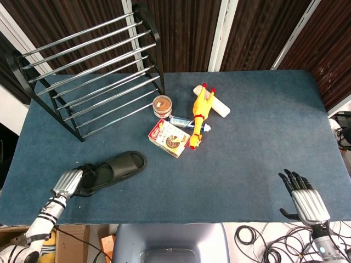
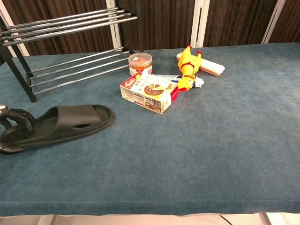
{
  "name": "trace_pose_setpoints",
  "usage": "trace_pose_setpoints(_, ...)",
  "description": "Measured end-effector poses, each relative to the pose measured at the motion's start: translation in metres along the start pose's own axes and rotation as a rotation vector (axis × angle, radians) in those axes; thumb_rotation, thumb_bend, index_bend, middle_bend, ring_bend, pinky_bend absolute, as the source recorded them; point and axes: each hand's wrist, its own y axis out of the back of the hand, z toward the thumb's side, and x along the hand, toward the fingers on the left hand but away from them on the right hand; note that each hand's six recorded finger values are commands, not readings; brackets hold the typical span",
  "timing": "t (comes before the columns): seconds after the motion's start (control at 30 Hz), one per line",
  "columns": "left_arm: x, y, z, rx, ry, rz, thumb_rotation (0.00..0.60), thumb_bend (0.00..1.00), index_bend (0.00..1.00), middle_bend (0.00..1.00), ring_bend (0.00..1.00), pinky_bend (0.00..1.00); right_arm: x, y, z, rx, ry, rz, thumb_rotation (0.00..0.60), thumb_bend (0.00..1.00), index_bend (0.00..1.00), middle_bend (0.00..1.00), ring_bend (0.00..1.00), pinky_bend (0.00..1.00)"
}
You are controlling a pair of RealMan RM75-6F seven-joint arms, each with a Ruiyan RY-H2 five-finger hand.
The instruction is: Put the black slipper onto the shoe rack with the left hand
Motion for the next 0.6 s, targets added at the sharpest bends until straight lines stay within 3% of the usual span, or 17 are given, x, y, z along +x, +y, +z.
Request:
trace_pose_setpoints(0.2, -0.002, 0.008, 0.021, -0.03, -0.027, 0.05, 0.6, 0.24, 0.76, 0.82, 0.79, 0.97, 0.0, -0.001, -0.001, 0.0, -0.002, 0.004, 0.6, 0.12, 0.0, 0.0, 0.0, 0.14)
trace_pose_setpoints(0.43, -0.003, 0.029, 0.08, -0.096, -0.103, 0.118, 0.6, 0.24, 0.75, 0.82, 0.81, 0.99, -0.001, -0.003, 0.001, 0.004, 0.003, 0.012, 0.6, 0.12, 0.0, 0.0, 0.0, 0.14)
trace_pose_setpoints(0.6, 0.009, 0.051, 0.102, -0.174, -0.079, 0.146, 0.6, 0.25, 0.74, 0.82, 0.81, 0.99, -0.001, -0.005, 0.003, 0.01, 0.011, 0.023, 0.6, 0.12, 0.0, 0.0, 0.0, 0.14)
